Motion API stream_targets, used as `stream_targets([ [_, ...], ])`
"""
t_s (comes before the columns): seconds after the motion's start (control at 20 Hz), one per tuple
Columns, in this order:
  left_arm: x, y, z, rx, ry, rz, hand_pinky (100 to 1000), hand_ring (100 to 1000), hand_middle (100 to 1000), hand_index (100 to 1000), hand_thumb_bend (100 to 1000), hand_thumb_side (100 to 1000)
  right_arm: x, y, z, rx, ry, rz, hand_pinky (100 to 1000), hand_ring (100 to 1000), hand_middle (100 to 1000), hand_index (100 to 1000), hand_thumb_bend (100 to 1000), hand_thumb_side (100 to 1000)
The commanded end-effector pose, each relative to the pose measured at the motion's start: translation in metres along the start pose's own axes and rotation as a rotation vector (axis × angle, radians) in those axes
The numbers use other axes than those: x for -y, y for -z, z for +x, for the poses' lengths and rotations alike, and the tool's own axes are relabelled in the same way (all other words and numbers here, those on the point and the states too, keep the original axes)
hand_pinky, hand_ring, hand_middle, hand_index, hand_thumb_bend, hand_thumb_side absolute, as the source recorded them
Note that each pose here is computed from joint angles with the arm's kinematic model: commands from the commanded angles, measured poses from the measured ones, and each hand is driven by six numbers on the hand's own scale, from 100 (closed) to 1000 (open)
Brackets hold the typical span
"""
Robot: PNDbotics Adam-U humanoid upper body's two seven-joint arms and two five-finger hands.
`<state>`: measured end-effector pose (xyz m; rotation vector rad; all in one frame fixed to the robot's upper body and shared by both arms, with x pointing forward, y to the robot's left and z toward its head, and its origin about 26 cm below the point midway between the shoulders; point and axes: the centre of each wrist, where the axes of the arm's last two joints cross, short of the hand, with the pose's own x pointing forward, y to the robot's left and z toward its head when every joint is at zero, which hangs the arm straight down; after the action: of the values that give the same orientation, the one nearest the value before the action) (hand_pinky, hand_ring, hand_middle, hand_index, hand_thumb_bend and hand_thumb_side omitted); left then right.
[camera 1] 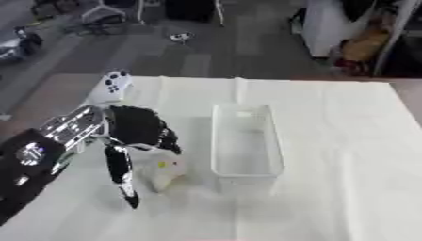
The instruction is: Pick up objects on the table and place them in the box.
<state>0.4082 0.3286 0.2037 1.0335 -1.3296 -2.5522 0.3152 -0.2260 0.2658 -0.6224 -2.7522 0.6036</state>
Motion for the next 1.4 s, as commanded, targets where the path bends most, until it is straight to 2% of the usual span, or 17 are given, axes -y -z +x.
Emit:
stream_targets([
  [0.05,0.007,-0.005,-0.005,-0.032,0.011,-0.011,193,564,721,892,1000,916,0.004,0.008,0.005,0.034,-0.009,-0.003,137,412,507,586,480,1000],
  [0.1,0.011,-0.004,-0.005,-0.035,0.003,-0.017,383,634,773,909,1000,907,0.004,0.008,0.004,0.034,-0.009,-0.003,137,412,507,587,479,1000],
  [0.15,0.014,-0.004,-0.006,-0.042,-0.007,-0.026,416,653,783,915,1000,898,0.004,0.008,0.004,0.034,-0.009,-0.002,136,412,507,587,480,1000],
  [0.25,0.017,-0.003,-0.007,-0.066,-0.031,-0.046,542,736,827,935,1000,887,0.004,0.008,0.004,0.034,-0.009,-0.002,136,412,507,587,479,1000],
  [0.3,0.018,-0.003,-0.008,-0.077,-0.042,-0.053,638,783,852,947,1000,889,0.004,0.008,0.004,0.034,-0.009,-0.001,136,412,507,587,479,1000],
  [0.35,0.017,-0.003,-0.009,-0.086,-0.051,-0.057,664,798,859,950,1000,888,0.004,0.008,0.004,0.034,-0.009,-0.001,136,413,507,587,479,1000],
  [0.7,0.007,-0.001,-0.013,-0.139,-0.096,-0.048,708,855,922,987,1000,880,0.004,0.008,0.005,0.037,-0.008,0.002,136,413,507,587,479,1000],
  [0.95,0.005,0.002,-0.019,-0.191,-0.121,-0.020,721,865,930,1000,1000,875,0.003,0.009,0.005,0.039,-0.006,0.005,135,413,507,587,480,1000],
  [1.3,0.015,0.008,-0.025,-0.235,-0.130,-0.015,718,855,920,1000,1000,884,0.001,0.012,0.007,0.050,0.004,0.008,136,413,507,587,477,1000],
  [1.4,0.019,0.009,-0.026,-0.239,-0.127,-0.022,723,843,917,1000,1000,910,0.001,0.013,0.007,0.054,0.008,0.009,135,413,507,586,478,1000],
])
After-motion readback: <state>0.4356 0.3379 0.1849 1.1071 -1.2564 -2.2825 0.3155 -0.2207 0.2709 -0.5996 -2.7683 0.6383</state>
